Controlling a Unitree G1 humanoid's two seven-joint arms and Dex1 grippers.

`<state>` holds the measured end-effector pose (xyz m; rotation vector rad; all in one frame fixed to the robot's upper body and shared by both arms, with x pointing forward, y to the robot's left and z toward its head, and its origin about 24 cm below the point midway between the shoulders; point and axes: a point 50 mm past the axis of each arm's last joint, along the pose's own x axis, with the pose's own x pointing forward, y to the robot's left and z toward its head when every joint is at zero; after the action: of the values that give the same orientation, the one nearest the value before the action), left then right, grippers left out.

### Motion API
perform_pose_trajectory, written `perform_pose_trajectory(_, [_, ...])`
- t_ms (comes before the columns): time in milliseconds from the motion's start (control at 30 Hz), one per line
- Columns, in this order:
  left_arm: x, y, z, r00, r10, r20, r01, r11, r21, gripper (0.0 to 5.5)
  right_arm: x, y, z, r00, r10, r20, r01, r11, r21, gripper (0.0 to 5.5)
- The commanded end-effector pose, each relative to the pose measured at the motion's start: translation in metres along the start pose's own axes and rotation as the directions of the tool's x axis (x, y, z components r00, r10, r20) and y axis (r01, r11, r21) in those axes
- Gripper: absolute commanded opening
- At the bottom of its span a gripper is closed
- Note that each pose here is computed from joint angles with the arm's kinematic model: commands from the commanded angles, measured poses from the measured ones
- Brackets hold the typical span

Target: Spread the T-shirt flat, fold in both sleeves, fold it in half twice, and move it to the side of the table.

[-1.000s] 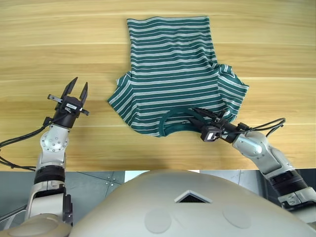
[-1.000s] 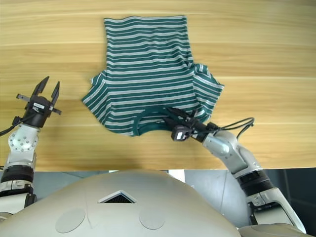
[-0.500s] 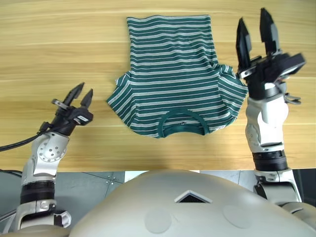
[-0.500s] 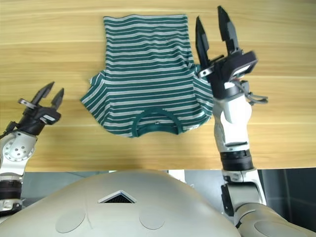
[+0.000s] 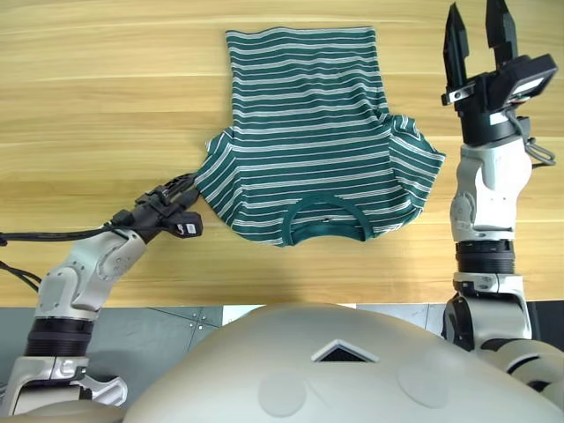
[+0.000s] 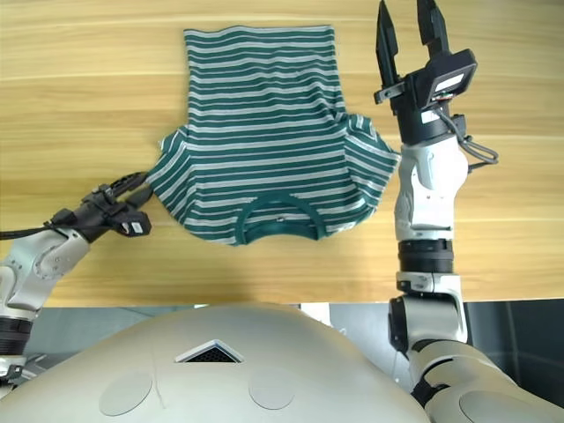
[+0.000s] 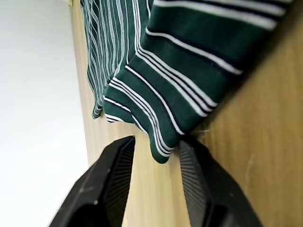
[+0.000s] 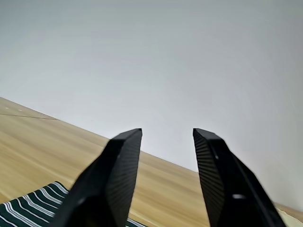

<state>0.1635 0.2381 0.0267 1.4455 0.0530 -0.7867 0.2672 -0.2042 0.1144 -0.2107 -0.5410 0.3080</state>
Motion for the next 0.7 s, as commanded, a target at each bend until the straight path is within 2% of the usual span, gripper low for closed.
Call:
perform_pose_trajectory(33, [-0.009,-0.011,0.003,0.999,-0.014,-0.033,0.012,0.999,-0.049,2.28,-0.002,-0.004,-0.003,1.0,-0.002,-0.014,0.002,1.0,-0.013,1.98])
perform_pose_trajectory(300, [0.012,-0.021,0.01,0.997,-0.061,0.039,0.063,0.996,-0.055,2.28,-0.004,-0.003,-0.005,1.0,0.0,-0.023,-0.001,1.0,-0.009,1.98])
perform_pose_trajectory(600, [0.018,-0.026,-0.004,0.997,-0.059,-0.044,0.056,0.997,-0.049,2.28,-0.007,-0.005,-0.006,0.999,-0.013,-0.03,0.013,1.0,0.005,1.98])
perform_pose_trajectory(700, [0.012,-0.028,-0.012,0.993,-0.082,-0.083,0.078,0.996,-0.05,1.84,-0.008,-0.004,-0.007,0.999,-0.015,-0.033,0.016,1.0,0.01,1.98])
